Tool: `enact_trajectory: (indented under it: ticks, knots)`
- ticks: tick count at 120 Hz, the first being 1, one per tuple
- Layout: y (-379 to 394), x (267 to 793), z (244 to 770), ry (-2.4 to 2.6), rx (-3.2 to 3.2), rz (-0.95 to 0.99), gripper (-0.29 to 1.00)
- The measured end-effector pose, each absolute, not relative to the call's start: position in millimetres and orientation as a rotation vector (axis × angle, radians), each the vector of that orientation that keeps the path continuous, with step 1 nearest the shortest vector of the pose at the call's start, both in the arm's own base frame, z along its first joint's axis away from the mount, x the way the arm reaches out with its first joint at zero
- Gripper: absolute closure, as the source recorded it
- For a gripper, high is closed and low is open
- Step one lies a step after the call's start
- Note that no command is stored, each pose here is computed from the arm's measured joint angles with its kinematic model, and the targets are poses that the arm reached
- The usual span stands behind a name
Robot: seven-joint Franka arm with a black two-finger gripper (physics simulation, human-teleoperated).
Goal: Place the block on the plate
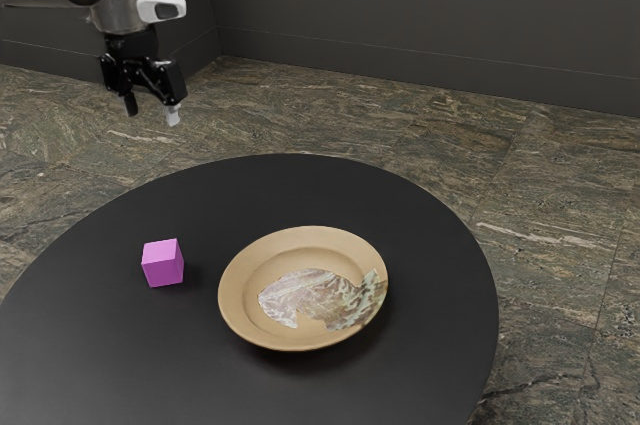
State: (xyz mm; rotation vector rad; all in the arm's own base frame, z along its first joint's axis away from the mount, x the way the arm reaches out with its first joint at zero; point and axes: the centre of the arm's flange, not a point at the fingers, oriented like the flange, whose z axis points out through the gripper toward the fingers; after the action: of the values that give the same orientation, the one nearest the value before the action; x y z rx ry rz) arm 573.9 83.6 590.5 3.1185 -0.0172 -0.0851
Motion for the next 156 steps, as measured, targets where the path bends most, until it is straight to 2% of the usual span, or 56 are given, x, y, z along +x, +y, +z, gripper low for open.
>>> enact_trajectory:
  ticks: [16, 45, 73, 107, 134, 156]
  knots:
    - [76.9, 583.5, 573.9, -0.054, 3.123, -0.097, 0.00]
    - [126.9, 601.4, 465.3, 0.088, 3.108, -0.244, 0.00]
    - [135.3, 581.9, 386.6, 0.289, 3.114, -0.232, 0.00]
    - [148.3, 555.3, 323.7, 0.683, 3.071, -0.162, 0.00]
    - [150.7, 552.9, 305.5, 0.938, 3.014, -0.061, 0.00]
    - [151.3, 554.3, 288.8, 1.088, 2.972, -0.050, 0.00]
